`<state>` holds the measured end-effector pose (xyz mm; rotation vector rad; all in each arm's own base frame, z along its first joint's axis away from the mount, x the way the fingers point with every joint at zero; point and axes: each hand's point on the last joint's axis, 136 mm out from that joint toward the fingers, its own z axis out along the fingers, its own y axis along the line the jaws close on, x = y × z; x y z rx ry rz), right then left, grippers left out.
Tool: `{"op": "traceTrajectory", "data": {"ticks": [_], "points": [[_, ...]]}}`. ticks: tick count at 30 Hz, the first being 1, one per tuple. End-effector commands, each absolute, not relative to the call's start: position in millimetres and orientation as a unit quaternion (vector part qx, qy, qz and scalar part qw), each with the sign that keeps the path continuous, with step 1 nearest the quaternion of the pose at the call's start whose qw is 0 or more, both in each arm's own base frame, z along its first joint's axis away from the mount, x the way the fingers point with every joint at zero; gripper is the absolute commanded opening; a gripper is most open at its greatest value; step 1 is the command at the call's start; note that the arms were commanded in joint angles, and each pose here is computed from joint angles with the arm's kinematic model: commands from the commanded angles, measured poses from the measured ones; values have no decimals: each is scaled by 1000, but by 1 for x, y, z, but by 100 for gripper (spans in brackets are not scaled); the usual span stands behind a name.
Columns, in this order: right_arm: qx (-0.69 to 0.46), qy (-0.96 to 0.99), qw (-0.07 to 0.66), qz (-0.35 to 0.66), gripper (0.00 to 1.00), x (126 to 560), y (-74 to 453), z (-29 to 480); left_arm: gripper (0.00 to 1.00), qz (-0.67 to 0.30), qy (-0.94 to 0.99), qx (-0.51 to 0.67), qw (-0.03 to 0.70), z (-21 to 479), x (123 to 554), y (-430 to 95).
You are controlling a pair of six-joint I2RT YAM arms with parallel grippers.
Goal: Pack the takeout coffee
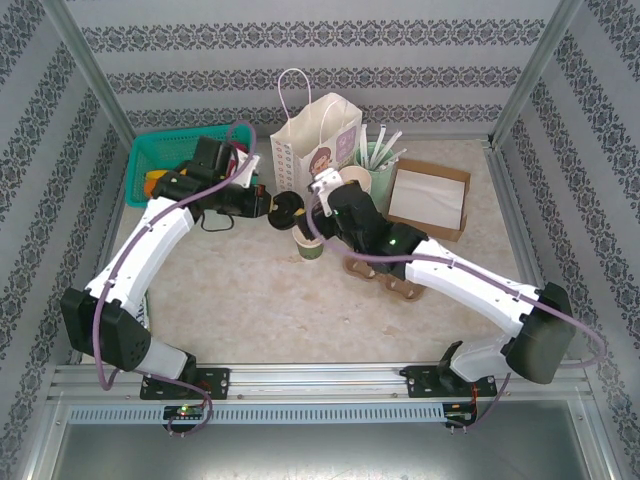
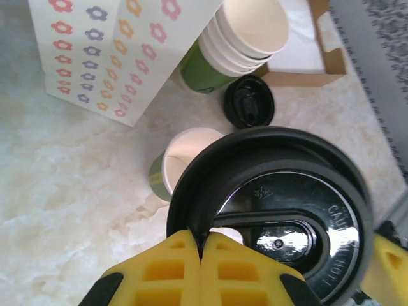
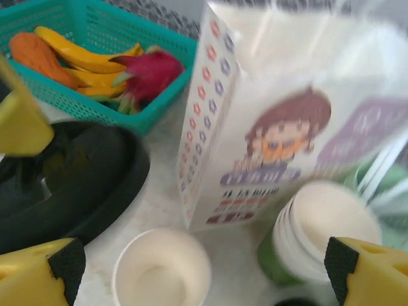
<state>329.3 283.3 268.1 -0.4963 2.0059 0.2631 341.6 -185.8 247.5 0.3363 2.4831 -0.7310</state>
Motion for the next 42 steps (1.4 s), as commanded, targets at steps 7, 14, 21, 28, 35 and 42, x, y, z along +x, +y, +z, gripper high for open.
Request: {"op": "traceTrajectory", "data": {"ticks": [7, 14, 21, 28, 35, 42], "points": [[77, 899, 351, 252, 98, 321, 243, 209, 0, -241, 932, 34, 267, 213, 352, -206], [105, 879, 304, 352, 98, 329, 250, 207, 0, -180, 954, 12, 240, 191, 354, -211], [99, 882, 270, 373, 98, 333, 261, 194, 0, -150, 963, 9, 224, 177, 361, -223], [100, 880, 258, 385, 97, 343, 271, 180, 0, -126, 968, 10, 217, 166, 366, -222], [117, 868, 256, 409, 94, 352, 279, 167, 0, -134, 969, 13, 206, 161, 368, -228], [128, 859, 246, 431, 93, 356, 283, 157, 0, -144, 970, 14, 194, 157, 368, -234]]}}
